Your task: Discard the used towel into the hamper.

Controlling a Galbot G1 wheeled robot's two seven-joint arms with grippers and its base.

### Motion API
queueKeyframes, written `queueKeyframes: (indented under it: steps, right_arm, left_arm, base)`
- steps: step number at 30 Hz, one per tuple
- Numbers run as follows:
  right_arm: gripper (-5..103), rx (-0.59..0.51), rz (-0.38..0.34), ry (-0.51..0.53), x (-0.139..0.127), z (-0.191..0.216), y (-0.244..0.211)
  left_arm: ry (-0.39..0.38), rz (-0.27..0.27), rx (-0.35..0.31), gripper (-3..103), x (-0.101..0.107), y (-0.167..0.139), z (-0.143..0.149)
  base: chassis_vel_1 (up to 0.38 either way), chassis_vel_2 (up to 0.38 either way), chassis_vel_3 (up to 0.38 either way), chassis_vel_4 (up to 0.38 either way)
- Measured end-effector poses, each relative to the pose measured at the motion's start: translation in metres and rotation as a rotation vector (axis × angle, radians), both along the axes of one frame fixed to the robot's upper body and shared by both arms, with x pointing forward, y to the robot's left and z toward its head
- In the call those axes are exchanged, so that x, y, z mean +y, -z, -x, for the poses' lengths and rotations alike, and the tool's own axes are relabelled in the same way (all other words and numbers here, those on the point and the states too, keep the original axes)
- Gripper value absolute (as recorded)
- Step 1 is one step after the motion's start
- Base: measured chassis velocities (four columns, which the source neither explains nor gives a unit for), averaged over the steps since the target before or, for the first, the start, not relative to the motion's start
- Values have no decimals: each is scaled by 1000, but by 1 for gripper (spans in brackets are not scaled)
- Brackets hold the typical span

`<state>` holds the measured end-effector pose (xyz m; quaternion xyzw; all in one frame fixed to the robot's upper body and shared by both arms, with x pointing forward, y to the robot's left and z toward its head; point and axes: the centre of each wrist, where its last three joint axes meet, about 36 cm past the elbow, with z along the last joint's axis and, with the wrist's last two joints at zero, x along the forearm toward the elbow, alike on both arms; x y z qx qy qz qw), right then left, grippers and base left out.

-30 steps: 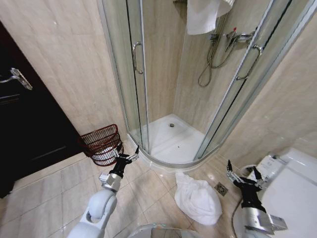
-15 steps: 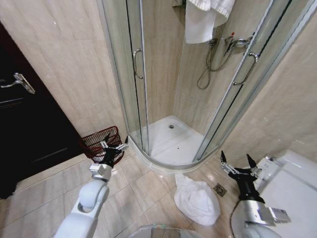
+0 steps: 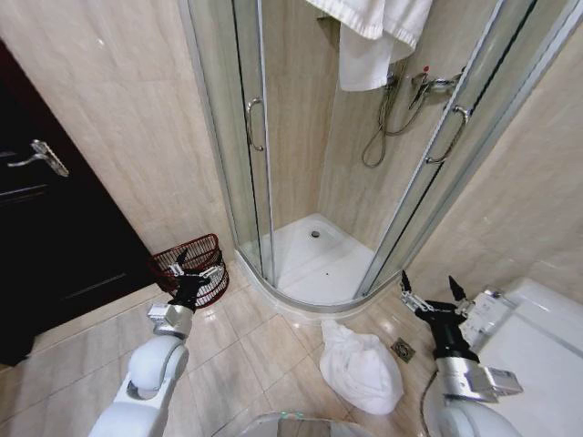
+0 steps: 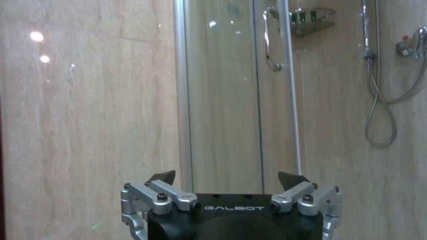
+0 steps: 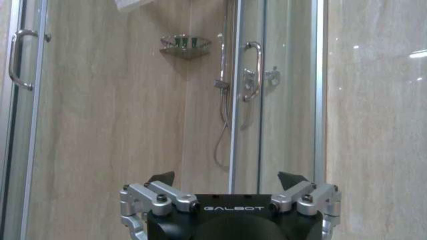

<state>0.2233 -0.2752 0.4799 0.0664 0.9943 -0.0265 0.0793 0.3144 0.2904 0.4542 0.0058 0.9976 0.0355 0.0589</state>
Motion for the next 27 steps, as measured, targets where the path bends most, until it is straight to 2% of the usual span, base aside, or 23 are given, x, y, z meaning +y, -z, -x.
queueKeyframes:
  steps: [27]
  right_arm:
    - [100,-12,-7,16,1,3,-13]
  left_arm:
    - [30,-4,-34,100,-5,-11,4]
  base:
    - [0,0,0,0]
